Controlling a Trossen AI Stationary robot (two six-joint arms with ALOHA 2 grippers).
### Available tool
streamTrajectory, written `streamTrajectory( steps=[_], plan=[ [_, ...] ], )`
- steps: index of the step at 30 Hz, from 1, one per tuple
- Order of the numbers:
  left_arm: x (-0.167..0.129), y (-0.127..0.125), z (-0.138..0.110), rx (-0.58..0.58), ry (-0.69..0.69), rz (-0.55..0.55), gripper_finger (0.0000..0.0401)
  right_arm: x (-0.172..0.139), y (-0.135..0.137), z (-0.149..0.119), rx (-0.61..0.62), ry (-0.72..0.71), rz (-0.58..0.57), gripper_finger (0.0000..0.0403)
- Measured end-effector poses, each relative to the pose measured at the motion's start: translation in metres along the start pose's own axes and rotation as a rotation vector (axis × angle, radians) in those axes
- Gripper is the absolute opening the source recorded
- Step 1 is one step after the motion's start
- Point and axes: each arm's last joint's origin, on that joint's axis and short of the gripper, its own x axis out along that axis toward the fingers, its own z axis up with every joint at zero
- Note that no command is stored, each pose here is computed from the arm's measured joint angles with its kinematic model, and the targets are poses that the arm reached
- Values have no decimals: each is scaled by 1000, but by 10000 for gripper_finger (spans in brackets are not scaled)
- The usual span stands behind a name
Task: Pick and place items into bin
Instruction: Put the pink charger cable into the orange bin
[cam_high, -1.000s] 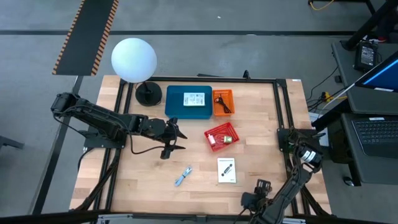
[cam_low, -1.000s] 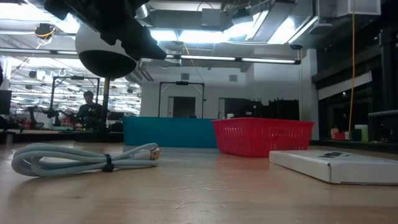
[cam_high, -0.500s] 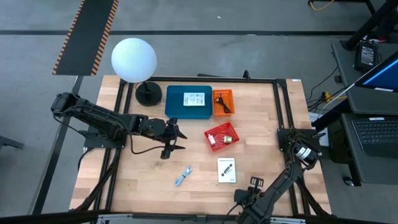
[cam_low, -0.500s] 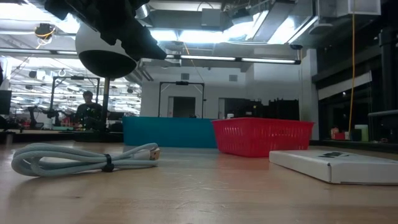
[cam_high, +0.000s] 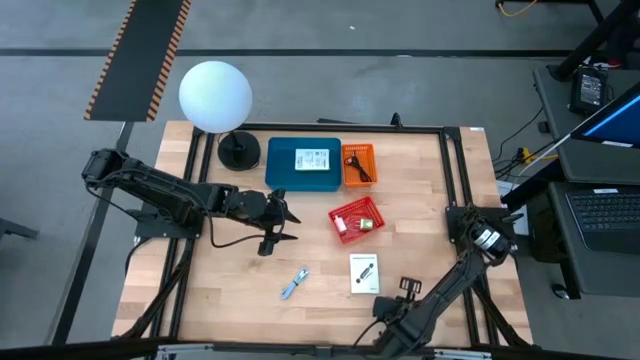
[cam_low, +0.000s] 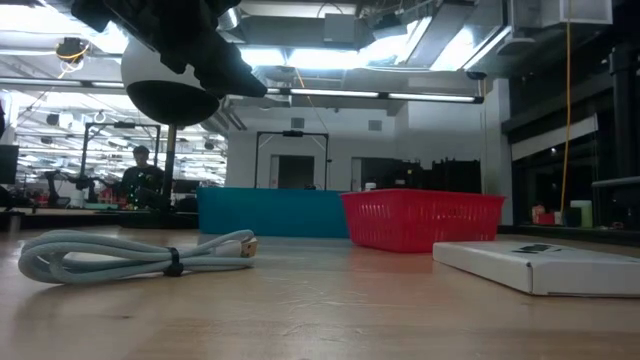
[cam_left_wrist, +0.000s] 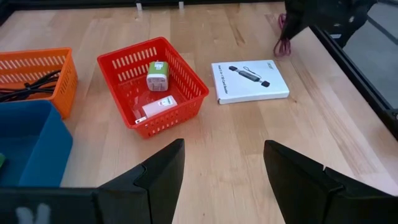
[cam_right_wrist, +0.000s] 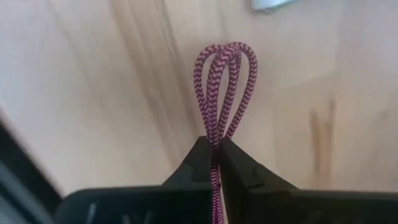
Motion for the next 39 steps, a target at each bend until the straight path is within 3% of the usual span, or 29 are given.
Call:
streamTrajectory(
  steps=[5, 11, 18, 24, 30, 39],
  plan=[
    [0, 0, 0, 1, 5, 1, 214, -27, -15, -6, 53, -77, -6, 1],
    [0, 0, -2, 2, 23, 2, 214, -58, -30, -10, 92, -281, 10, 0],
    [0, 0, -3, 2, 30, 2, 214, -72, -39, -17, 164, -524, -23, 0],
    [0, 0, -4, 47, 45, 2, 214, -42, -47, -25, 273, -767, 1, 0],
    [0, 0, -4, 47, 46, 2, 214, -29, -70, -28, 342, -1057, -74, 0],
    [0, 0, -4, 38, 45, 3, 214, 4, -101, -34, 470, -1316, -114, 0]
  ],
)
